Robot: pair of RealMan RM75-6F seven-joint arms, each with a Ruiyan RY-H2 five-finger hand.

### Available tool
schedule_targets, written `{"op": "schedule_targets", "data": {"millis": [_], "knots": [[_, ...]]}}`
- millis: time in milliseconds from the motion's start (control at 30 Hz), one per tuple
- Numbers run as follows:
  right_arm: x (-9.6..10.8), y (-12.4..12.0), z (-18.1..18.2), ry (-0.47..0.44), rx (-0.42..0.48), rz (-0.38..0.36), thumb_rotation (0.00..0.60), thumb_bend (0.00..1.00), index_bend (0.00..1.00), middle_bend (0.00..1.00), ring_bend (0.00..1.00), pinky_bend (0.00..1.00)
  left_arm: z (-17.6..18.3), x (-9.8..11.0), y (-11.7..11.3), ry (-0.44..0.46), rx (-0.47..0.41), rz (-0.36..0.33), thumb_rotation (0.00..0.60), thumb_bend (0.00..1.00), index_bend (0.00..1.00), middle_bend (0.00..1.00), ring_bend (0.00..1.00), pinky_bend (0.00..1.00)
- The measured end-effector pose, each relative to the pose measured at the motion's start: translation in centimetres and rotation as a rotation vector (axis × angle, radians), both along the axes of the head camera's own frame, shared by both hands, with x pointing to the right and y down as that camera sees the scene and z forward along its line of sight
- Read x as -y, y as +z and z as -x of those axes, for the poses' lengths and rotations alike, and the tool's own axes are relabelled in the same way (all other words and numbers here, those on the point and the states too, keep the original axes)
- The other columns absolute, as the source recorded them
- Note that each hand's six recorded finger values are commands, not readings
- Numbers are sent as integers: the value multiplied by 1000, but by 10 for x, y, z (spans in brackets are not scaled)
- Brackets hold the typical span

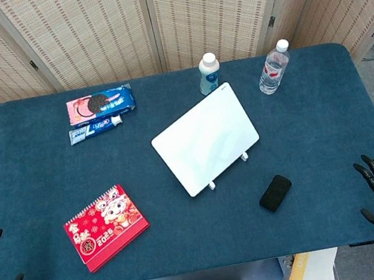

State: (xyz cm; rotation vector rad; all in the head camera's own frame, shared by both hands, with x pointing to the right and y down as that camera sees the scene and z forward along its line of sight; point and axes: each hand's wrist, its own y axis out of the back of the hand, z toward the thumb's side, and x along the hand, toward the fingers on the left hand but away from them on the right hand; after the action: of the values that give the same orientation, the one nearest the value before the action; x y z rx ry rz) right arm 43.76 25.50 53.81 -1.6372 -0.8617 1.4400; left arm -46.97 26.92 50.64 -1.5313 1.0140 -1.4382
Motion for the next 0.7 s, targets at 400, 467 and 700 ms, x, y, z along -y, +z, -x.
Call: {"op": "schedule_targets", "data": {"millis": [400,467,700], "knots": [[-2,8,9,-63,-12,14,600,268,0,0,72,53,1,0,1,-5,5,3,600,240,0,54,55,52],[-2,15,15,-106,-26,22,600,268,1,0,70,53,3,1,2,-14,2,8,600,239,0,54,55,52],[10,40,43,-287,-133,47,600,268,145,0,56,52,3,2,2,-14,0,8,600,240,0,54,55,52]]}}
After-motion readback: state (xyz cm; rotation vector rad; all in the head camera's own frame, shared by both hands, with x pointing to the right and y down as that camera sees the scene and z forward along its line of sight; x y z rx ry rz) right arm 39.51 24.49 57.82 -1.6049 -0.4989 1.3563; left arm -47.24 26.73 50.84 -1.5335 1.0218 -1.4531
